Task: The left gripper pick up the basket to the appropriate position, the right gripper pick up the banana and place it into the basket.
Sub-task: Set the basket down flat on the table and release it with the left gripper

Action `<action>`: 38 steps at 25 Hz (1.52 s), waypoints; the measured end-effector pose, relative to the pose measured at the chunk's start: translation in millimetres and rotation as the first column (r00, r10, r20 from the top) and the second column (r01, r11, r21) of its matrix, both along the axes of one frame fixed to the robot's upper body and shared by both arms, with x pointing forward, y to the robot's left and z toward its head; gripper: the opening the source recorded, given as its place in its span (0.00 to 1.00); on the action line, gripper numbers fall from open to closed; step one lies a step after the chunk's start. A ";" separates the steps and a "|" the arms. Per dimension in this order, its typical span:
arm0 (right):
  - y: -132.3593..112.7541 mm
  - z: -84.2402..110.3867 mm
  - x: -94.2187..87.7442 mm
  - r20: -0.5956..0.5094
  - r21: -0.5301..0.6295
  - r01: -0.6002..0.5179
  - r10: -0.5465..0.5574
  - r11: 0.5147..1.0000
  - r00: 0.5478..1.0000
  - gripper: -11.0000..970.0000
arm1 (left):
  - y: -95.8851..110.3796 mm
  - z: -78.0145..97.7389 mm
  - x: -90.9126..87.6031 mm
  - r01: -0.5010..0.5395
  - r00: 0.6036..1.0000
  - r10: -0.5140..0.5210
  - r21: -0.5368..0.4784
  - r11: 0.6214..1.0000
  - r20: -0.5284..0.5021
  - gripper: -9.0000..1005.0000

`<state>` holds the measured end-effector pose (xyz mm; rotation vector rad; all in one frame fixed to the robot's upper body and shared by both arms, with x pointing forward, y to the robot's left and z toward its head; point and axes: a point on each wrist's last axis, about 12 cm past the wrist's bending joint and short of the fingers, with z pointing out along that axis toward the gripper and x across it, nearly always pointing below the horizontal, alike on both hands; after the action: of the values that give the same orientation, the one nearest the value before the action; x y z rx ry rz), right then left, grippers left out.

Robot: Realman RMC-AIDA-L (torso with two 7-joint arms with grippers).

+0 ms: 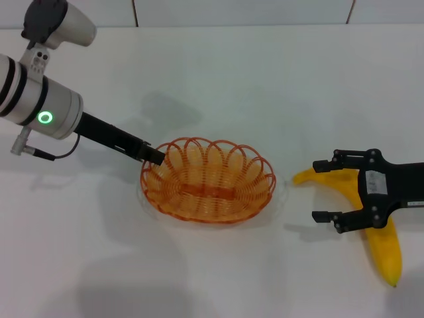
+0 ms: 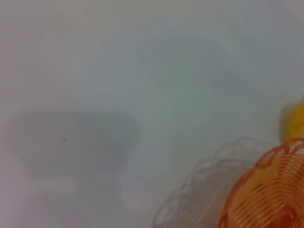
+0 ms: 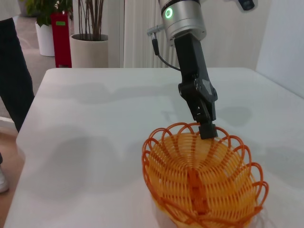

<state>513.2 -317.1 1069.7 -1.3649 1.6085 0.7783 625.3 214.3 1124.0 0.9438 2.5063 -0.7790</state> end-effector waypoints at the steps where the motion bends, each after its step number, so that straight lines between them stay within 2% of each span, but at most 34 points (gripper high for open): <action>1: 0.0 0.0 -0.1 0.000 0.000 0.000 0.000 1.000 1.000 0.89 | -0.3 -0.3 -0.2 0.003 1.000 -0.003 0.004 1.000 -0.002 0.09; 25: -2.0 0.3 -1.5 -0.002 0.006 0.004 -0.004 1.000 1.000 0.89 | -0.9 -1.6 -3.8 0.006 0.999 -0.005 0.017 1.000 -0.034 0.20; 27: -2.8 0.2 -2.1 -0.003 0.006 0.006 -0.006 1.000 1.000 0.89 | 0.2 -0.2 -3.0 0.003 1.000 -0.002 0.020 1.000 -0.025 0.38; 33: -4.8 0.2 -2.8 -0.005 0.007 0.014 -0.014 1.000 1.000 0.89 | 10.9 9.0 -3.9 -0.012 1.000 0.011 0.038 0.999 0.005 0.61; 35: -6.2 0.6 -2.9 -0.007 0.013 0.026 -0.026 1.000 1.000 0.89 | 20.7 15.7 -12.7 0.015 1.000 -0.016 0.033 0.999 0.019 0.69; 38: -7.2 1.8 -2.3 -0.003 0.023 0.037 -0.037 0.999 0.999 0.89 | 36.6 29.2 -30.8 0.072 0.993 -0.072 0.007 0.997 0.098 0.81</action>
<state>510.9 -324.3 1071.5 -1.3148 1.6173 0.7741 594.5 250.9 1153.2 1.0529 2.4014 -0.7323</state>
